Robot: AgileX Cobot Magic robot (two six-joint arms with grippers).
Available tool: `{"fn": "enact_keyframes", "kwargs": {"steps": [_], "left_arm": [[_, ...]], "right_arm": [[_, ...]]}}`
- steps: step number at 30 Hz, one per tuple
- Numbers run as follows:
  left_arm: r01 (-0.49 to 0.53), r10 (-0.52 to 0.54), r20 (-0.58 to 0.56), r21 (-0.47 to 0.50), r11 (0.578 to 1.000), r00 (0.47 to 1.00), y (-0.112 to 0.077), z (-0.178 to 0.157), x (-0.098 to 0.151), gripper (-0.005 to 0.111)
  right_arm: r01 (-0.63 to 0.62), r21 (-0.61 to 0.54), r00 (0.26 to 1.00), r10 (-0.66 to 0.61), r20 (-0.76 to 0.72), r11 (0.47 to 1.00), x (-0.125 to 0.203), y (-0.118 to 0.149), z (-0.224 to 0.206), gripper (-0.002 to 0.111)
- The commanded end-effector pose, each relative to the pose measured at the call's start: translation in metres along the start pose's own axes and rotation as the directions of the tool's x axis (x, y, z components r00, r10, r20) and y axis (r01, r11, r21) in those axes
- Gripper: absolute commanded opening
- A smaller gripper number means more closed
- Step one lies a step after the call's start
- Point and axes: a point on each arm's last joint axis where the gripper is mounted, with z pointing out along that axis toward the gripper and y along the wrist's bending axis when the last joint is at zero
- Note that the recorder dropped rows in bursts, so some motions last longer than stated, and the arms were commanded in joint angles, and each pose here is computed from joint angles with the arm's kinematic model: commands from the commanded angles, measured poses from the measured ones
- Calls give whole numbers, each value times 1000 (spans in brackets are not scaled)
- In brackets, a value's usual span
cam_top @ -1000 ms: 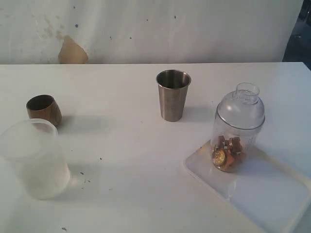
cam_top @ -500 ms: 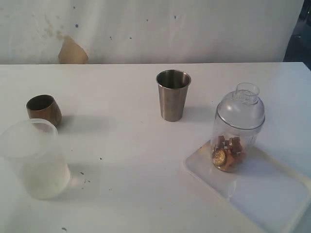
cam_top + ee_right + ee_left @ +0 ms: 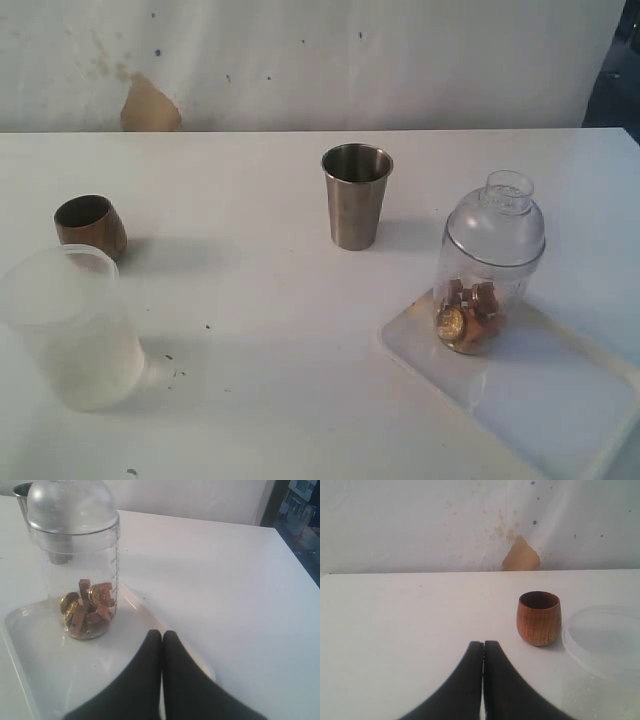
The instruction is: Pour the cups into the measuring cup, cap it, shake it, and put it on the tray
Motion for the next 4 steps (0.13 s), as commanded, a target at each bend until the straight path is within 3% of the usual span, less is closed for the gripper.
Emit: {"fn": "enact_keyframes", "kwargs": {"steps": [1, 4], "left_arm": [[7, -7, 12, 1, 1000, 1000, 0, 0, 0, 1], [7, -7, 12, 1, 1000, 1000, 0, 0, 0, 1]], "right_arm": [[-1, 0, 1000, 1, 0, 1000, 2, 0, 0, 0], [-1, 0, 1000, 1, 0, 1000, 2, 0, 0, 0]]}}
